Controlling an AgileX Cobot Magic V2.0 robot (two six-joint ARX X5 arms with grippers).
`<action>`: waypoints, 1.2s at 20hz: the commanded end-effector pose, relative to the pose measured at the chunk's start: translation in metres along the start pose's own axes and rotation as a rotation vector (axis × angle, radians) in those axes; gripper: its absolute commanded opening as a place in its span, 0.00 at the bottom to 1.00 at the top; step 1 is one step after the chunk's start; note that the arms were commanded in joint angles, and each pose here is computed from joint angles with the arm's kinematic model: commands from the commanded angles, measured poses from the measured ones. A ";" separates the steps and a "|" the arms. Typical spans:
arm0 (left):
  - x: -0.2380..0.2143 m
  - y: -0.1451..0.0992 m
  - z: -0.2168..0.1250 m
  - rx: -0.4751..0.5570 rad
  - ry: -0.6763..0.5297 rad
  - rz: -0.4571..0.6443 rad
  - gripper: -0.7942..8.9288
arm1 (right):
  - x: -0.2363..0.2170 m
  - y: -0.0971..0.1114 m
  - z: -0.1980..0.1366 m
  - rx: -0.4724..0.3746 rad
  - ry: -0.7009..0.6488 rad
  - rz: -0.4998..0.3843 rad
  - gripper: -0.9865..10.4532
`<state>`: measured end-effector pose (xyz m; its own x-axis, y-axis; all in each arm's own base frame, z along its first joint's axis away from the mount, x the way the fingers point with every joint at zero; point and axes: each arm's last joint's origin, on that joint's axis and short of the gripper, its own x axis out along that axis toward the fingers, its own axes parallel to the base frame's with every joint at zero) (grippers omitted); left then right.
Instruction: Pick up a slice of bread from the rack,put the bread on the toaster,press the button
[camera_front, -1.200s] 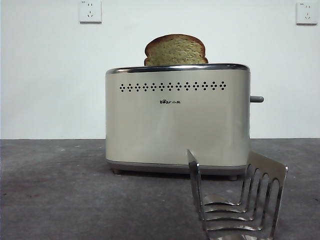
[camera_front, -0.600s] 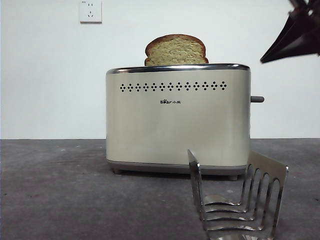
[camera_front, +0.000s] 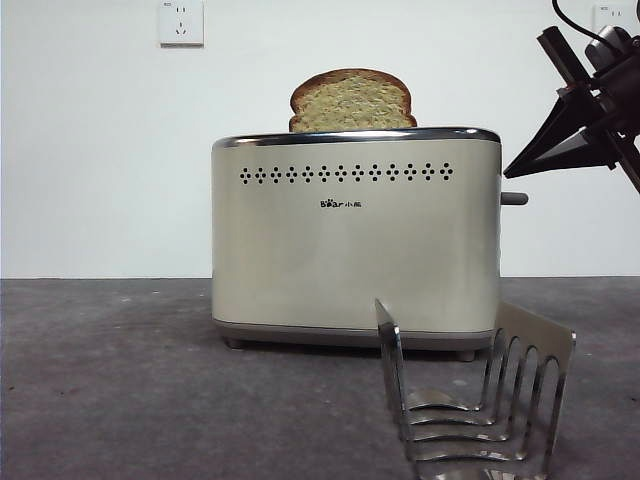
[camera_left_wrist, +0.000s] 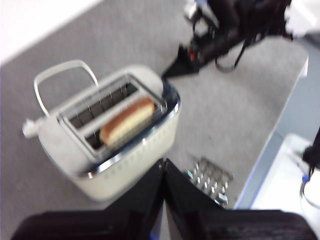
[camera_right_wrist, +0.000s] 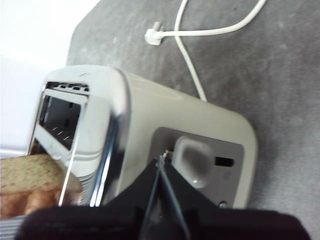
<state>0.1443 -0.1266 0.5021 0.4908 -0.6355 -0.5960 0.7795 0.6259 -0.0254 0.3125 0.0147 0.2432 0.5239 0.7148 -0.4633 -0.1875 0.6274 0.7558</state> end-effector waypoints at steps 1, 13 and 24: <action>0.012 0.003 -0.016 -0.039 0.074 0.012 0.08 | 0.003 -0.003 0.001 0.009 0.003 -0.006 0.08; 0.034 0.017 -0.052 -0.141 0.219 0.093 0.08 | 0.022 -0.029 -0.003 0.066 0.054 -0.061 0.08; 0.033 0.021 -0.052 -0.150 0.219 0.107 0.08 | 0.037 -0.050 -0.011 0.113 0.127 -0.104 0.08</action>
<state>0.1562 -0.1114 0.4413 0.4592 -0.4616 -0.7589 0.6574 0.7512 -0.0592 0.3332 0.0137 0.1986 0.4533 0.7026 -0.5485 -0.0868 0.6473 0.7573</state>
